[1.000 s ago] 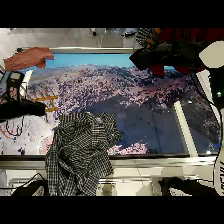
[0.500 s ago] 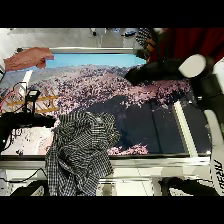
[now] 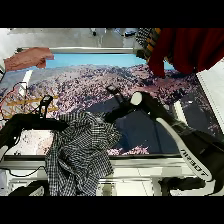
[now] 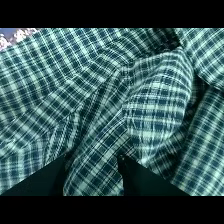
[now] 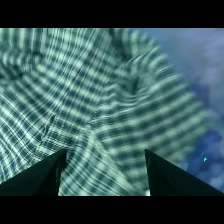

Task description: Fold the clothes and pants, and hang the long-sleeved shirts on hangers.

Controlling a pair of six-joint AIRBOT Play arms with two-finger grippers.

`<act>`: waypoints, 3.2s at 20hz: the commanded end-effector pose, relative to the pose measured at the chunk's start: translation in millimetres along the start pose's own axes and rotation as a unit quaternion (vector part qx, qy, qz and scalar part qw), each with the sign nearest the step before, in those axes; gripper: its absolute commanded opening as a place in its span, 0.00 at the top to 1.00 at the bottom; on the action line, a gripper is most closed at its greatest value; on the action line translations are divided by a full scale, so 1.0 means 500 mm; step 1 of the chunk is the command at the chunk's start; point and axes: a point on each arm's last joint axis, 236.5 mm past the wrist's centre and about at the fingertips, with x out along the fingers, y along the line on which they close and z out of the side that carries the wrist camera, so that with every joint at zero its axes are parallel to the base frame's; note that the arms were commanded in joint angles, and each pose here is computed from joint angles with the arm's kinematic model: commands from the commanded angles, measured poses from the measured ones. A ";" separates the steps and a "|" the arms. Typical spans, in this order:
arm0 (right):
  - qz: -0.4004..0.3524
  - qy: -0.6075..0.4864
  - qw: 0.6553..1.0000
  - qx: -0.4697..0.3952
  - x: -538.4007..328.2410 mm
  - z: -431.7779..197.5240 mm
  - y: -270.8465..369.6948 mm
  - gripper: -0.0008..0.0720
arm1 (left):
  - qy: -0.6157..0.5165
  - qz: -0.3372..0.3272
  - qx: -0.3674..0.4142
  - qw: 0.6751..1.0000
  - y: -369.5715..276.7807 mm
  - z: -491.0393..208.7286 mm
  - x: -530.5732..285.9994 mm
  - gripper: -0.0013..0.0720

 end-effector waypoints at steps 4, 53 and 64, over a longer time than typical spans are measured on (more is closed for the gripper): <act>0.034 0.047 0.997 -0.045 0.089 -0.039 0.089 0.20 | -0.024 0.022 -0.006 0.999 0.032 0.023 0.023 0.40; -0.033 -0.094 0.985 -0.143 -0.317 0.087 0.153 0.92 | -0.088 -0.032 0.194 0.976 0.044 0.110 0.051 0.29; -0.027 -0.082 0.986 -0.143 -0.315 0.075 0.157 0.92 | -0.041 -0.124 0.214 0.968 -0.032 0.097 0.121 0.30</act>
